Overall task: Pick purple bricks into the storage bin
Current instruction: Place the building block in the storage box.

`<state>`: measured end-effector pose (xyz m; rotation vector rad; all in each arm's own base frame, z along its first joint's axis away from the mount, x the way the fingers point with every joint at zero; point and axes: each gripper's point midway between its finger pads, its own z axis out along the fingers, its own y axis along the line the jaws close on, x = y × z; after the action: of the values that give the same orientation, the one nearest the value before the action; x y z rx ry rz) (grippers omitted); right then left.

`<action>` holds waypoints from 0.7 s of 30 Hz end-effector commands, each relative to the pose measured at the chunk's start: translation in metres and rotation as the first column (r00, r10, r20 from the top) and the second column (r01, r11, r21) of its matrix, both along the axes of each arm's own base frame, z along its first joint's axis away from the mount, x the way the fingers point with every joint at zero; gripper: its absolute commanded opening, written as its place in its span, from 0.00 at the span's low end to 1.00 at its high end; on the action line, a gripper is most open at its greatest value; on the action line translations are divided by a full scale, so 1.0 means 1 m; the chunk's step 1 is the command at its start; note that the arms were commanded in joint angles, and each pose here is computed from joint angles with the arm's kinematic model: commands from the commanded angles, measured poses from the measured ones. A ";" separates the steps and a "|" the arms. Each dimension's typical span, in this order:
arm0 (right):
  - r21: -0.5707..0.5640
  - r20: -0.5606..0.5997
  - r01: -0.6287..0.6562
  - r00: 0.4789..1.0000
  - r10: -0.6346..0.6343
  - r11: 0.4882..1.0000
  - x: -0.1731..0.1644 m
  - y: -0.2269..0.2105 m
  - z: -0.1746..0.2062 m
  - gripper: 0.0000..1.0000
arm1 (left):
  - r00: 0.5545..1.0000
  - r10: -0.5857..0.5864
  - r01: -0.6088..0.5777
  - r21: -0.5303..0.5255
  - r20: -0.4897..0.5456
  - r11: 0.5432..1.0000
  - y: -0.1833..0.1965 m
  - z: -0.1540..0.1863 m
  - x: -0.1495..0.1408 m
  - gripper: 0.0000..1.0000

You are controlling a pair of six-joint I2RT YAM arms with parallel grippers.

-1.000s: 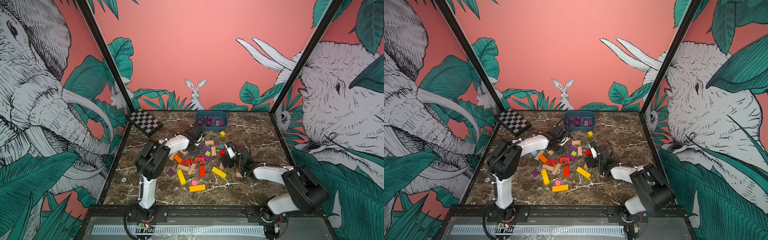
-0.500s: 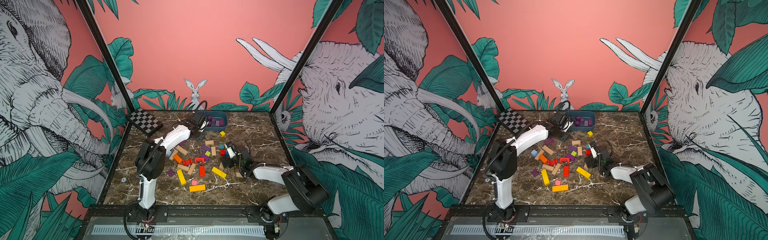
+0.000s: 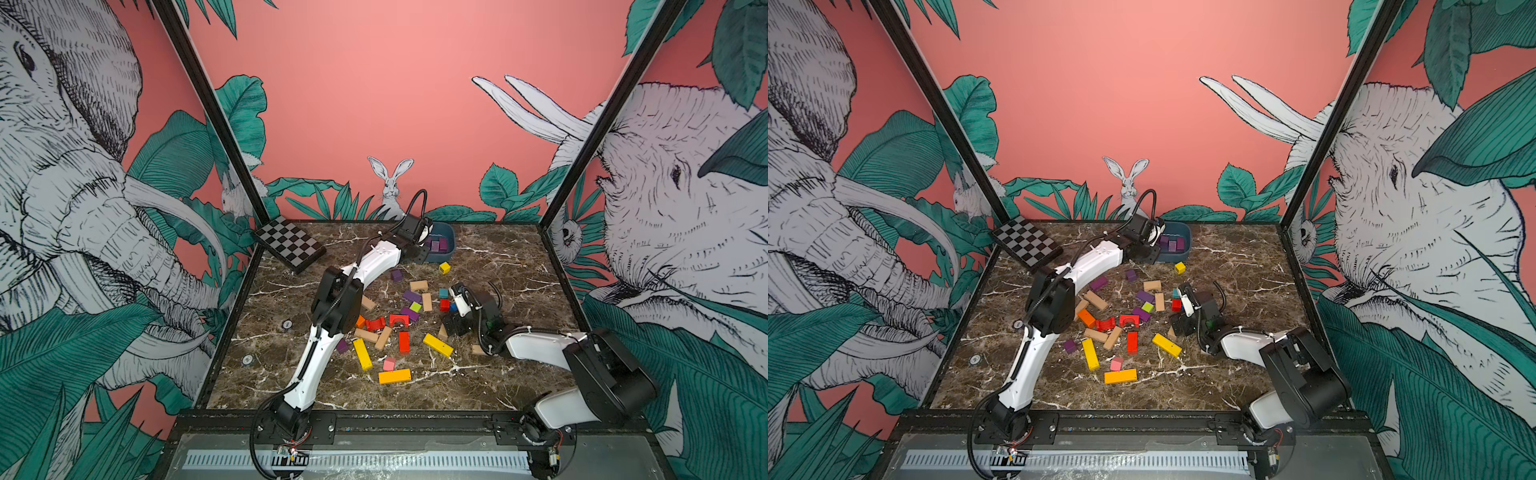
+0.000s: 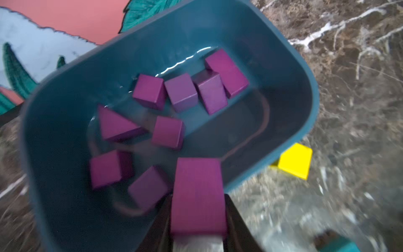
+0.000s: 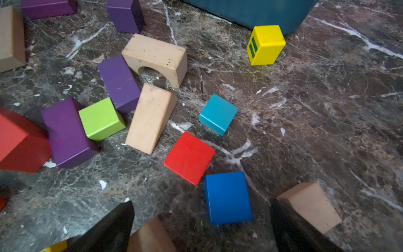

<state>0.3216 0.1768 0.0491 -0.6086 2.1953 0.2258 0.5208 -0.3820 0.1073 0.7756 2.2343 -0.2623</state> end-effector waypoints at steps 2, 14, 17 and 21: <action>-0.010 0.011 -0.008 1.000 0.008 1.000 0.002 0.003 0.002 0.99 | 0.993 0.015 -0.008 -0.059 0.115 0.998 -0.013 0.034 0.023 0.00; -0.016 0.009 -0.003 1.000 0.003 1.000 0.003 0.002 0.001 0.99 | 0.988 -0.009 0.021 -0.082 0.153 0.996 -0.028 0.022 0.039 0.00; -0.018 0.006 -0.002 1.000 0.002 1.000 0.003 0.002 0.001 0.99 | 0.990 -0.040 0.051 -0.083 0.137 0.995 -0.035 0.014 0.040 0.00; -0.018 0.007 0.000 1.000 0.001 1.000 0.003 0.002 0.001 0.99 | 0.990 -0.054 0.066 -0.086 0.132 0.994 -0.039 0.008 0.040 0.03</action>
<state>0.3219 0.1761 0.0485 -0.6061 2.1968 0.2192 0.5609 -0.4144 0.0960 0.7729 2.1067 -0.2991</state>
